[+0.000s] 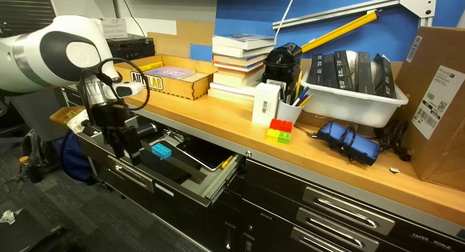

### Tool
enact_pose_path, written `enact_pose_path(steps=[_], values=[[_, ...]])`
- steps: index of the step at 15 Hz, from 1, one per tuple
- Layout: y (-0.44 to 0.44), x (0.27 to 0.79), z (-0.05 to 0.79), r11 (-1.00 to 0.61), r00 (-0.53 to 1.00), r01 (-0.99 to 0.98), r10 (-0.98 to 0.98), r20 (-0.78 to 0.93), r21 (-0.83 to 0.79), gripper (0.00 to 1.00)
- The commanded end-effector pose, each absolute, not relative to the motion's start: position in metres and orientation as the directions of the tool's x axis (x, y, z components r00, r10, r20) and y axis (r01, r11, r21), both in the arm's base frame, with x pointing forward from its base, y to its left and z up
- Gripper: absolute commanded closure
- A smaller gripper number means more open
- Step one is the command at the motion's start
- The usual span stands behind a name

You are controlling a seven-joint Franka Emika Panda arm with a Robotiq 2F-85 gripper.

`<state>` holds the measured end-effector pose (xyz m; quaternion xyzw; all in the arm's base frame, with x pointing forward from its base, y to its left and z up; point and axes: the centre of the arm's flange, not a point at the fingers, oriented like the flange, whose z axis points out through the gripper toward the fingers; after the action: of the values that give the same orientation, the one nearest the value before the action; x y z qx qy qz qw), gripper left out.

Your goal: Put the blue object inside the drawer.

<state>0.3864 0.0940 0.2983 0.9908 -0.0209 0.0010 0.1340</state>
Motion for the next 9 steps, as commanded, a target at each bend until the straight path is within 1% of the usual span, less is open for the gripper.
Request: enact_pose_path(steps=[1,9], values=[[0.091,0.372,0.29,-0.972,0.998,0.028,0.014,-0.062,0.234,0.0],[0.11,0.386,0.253,-0.974,0.997,0.08,0.08,-0.007,0.21,0.0]])
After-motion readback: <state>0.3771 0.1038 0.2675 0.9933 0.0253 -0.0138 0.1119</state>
